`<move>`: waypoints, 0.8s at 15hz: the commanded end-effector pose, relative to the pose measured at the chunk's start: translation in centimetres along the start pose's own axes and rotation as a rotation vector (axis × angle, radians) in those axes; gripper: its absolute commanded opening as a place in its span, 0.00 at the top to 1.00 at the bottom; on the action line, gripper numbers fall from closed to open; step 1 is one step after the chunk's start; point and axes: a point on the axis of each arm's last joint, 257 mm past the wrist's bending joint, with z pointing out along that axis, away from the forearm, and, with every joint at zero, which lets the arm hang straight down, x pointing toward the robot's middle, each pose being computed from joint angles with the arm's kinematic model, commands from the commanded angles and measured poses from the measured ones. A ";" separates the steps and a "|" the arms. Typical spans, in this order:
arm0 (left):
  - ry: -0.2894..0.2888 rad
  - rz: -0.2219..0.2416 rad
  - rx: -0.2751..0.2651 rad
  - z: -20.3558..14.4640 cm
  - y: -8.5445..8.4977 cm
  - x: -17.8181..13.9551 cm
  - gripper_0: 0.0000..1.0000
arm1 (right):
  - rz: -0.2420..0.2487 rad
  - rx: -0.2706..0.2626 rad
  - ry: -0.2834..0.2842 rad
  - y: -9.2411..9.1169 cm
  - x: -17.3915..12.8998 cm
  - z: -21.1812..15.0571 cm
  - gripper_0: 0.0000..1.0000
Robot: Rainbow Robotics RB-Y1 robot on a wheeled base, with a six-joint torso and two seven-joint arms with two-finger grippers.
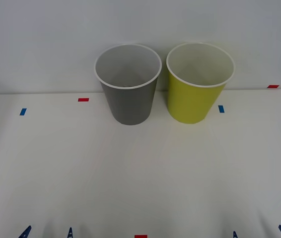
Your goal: Put cans in the gray bin and PET bottles in the light green bin.
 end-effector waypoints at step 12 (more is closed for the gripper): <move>0.000 0.000 0.000 0.0 0.0 0.0 0.00 | 0.000 0.000 0.000 0.0 0.0 0.0 0.00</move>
